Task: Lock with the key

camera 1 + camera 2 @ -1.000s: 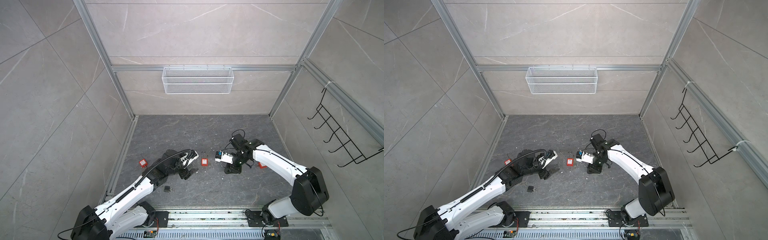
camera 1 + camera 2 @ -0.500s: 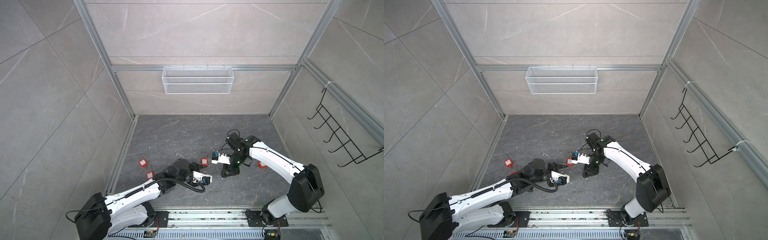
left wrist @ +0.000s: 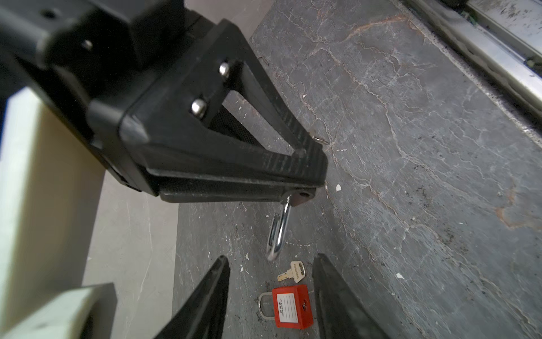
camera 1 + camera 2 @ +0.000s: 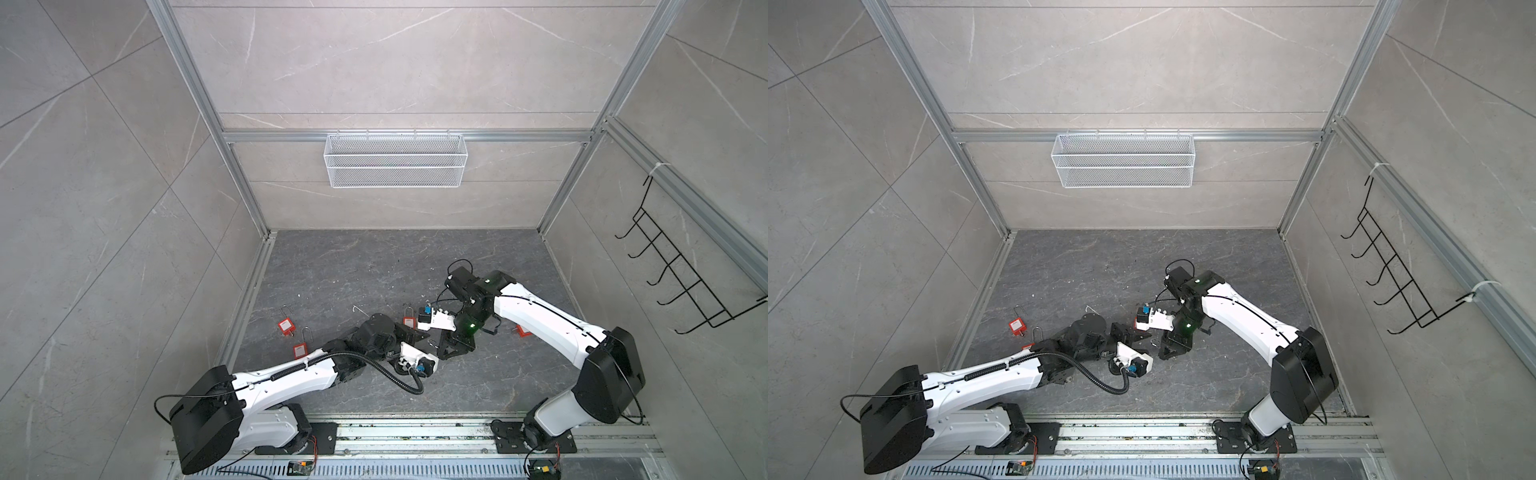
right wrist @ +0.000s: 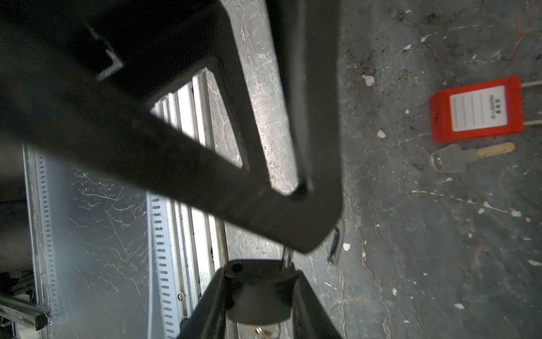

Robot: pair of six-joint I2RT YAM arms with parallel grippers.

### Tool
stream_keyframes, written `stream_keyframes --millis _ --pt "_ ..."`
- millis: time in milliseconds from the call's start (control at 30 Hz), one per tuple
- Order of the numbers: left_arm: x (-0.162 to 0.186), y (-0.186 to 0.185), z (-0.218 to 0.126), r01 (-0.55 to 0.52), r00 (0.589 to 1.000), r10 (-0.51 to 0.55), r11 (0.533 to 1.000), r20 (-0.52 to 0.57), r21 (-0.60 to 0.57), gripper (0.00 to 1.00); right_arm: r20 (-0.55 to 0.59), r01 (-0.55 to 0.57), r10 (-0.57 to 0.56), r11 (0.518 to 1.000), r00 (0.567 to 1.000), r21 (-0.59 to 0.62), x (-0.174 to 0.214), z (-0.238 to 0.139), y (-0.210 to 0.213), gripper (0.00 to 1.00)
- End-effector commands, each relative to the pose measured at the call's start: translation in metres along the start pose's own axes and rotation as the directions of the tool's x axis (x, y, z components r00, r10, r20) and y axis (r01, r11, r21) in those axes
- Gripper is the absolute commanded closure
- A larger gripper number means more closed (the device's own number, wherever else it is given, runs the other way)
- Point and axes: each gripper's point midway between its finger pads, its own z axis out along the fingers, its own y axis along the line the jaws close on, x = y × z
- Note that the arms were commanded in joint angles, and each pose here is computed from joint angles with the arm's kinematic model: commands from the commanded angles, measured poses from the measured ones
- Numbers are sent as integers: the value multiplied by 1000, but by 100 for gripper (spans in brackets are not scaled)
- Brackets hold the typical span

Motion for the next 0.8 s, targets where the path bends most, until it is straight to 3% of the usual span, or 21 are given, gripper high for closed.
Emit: stream_keyframes --millis 0,200,367,600,767 --pt "-16 17 1 -34 998 36 999 56 -32 54 20 -21 21 999 1000 -44 -8 -5 12 75" --pt "-10 14 8 -63 998 63 998 15 -17 58 20 -49 51 997 999 -64 -10 -5 15 75" --pt "-12 15 11 -67 998 68 998 16 -13 74 13 -53 54 995 998 -79 -10 -3 18 75" --pt "-16 12 14 -71 997 71 998 24 0 81 9 -57 58 995 998 -83 -10 -2 19 75" --pt "-15 10 14 -66 998 66 998 17 6 92 16 -54 55 995 998 -88 -11 -1 19 75"
